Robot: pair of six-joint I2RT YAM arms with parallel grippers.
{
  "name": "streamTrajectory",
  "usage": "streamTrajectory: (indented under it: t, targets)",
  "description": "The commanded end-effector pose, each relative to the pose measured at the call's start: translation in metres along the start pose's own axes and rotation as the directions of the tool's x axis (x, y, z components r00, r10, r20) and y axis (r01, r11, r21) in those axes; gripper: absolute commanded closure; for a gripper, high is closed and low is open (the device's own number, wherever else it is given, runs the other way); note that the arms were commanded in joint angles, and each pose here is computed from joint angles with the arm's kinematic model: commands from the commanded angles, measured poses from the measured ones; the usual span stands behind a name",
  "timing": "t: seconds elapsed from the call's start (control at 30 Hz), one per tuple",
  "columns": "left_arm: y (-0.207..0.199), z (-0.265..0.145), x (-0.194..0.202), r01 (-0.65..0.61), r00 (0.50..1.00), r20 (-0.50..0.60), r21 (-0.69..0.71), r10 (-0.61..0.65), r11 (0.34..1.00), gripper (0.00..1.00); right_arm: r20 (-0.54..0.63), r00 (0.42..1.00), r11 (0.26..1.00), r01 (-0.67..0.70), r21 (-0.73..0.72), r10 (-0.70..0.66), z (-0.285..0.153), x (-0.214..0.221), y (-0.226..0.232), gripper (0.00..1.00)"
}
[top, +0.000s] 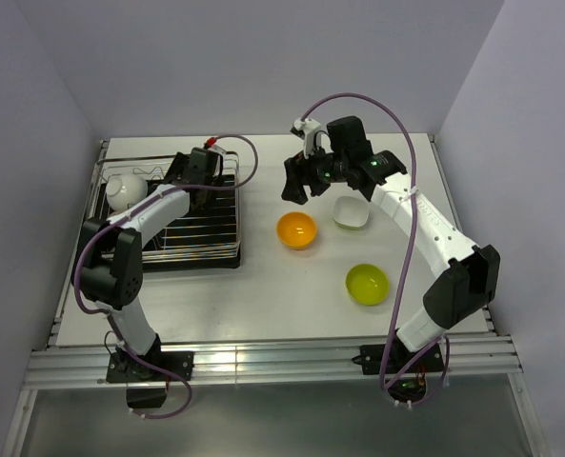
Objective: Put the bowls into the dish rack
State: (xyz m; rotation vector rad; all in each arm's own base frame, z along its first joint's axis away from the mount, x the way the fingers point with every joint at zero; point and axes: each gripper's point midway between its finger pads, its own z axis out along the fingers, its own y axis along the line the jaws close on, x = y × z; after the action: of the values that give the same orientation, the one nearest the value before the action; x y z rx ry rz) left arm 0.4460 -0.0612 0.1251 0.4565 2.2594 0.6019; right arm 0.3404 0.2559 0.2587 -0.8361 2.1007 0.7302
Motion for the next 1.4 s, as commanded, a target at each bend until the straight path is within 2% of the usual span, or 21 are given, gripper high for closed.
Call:
streamTrajectory:
  t: [0.0, 0.3, 0.33, 0.37, 0.47, 0.7, 0.73, 0.77, 0.83, 0.87, 0.97, 1.13, 1.23, 1.27, 1.33, 1.37]
  targets:
    - [-0.018, 0.0, 0.015, 0.016, 0.998, -0.055, 0.096, -0.011, 0.995, 0.0, 0.017, 1.0, 1.0, 0.018, 0.019, -0.018, -0.004, -0.004, -0.005, 0.22]
    - [-0.018, 0.002, 0.016, 0.039, 0.997, -0.064, 0.125, -0.032, 0.991, 0.01, 0.018, 1.0, 1.0, 0.019, 0.013, -0.02, -0.002, -0.005, -0.005, 0.22]
    - [-0.02, 0.002, 0.017, 0.046, 0.997, -0.069, 0.14, -0.037, 0.989, 0.03, 0.018, 1.0, 1.0, 0.019, 0.01, -0.02, -0.002, -0.006, -0.004, 0.22]
    - [-0.019, 0.004, 0.019, 0.05, 0.996, -0.076, 0.145, -0.039, 0.988, 0.13, 0.015, 1.0, 1.0, 0.02, 0.01, -0.02, -0.002, -0.006, -0.004, 0.23]
    - [-0.016, 0.006, 0.017, 0.073, 0.995, -0.081, 0.151, -0.061, 0.986, 0.27, 0.01, 1.0, 1.0, 0.021, 0.012, -0.022, -0.002, -0.004, -0.005, 0.23]
    - [-0.009, -0.001, 0.007, 0.096, 0.994, -0.06, 0.152, -0.088, 0.984, 0.51, 0.003, 1.0, 1.0, 0.021, 0.01, -0.021, 0.0, -0.003, -0.006, 0.23]
    - [-0.008, -0.001, 0.006, 0.102, 0.994, -0.059, 0.152, -0.094, 0.983, 0.57, 0.004, 1.0, 1.0, 0.022, 0.011, -0.022, 0.0, -0.004, -0.006, 0.23]
    - [-0.007, -0.003, 0.005, 0.107, 0.993, -0.058, 0.154, -0.099, 0.982, 0.68, 0.003, 1.0, 1.0, 0.02, 0.012, -0.02, 0.001, -0.004, -0.006, 0.23]
    - [-0.007, -0.006, 0.003, 0.118, 0.992, -0.06, 0.161, -0.109, 0.98, 0.8, 0.004, 1.0, 1.0, 0.02, 0.009, -0.02, 0.001, -0.005, -0.006, 0.23]
    - [-0.006, -0.007, 0.002, 0.121, 0.992, -0.06, 0.159, -0.113, 0.98, 0.89, 0.004, 1.0, 1.0, 0.02, 0.009, -0.02, 0.001, -0.005, -0.006, 0.23]
    - [-0.006, -0.008, 0.002, 0.126, 0.991, -0.061, 0.16, -0.117, 0.979, 0.98, 0.005, 1.0, 1.0, 0.02, 0.007, -0.02, 0.001, -0.005, -0.006, 0.24]
    - [-0.007, -0.006, 0.004, 0.134, 0.99, -0.072, 0.149, -0.125, 0.98, 0.96, 0.001, 1.0, 1.0, 0.022, 0.012, -0.022, 0.0, -0.003, -0.006, 0.24]
    - [-0.013, 0.0, 0.007, 0.146, 0.986, -0.102, 0.153, -0.131, 0.977, 0.85, 0.001, 1.0, 1.0, 0.022, 0.012, -0.022, 0.0, -0.002, -0.006, 0.24]
    - [-0.016, 0.004, 0.01, 0.144, 0.985, -0.114, 0.154, -0.127, 0.977, 0.76, 0.0, 1.0, 1.0, 0.02, 0.013, -0.02, 0.0, -0.001, -0.006, 0.24]
    - [-0.018, 0.007, 0.011, 0.15, 0.984, -0.121, 0.154, -0.132, 0.977, 0.67, -0.003, 1.0, 1.0, 0.022, 0.014, -0.021, 0.0, 0.0, -0.006, 0.24]
    - [-0.019, 0.009, 0.012, 0.15, 0.984, -0.124, 0.153, -0.132, 0.977, 0.56, -0.005, 1.0, 1.0, 0.022, 0.017, -0.022, -0.001, 0.0, -0.007, 0.24]
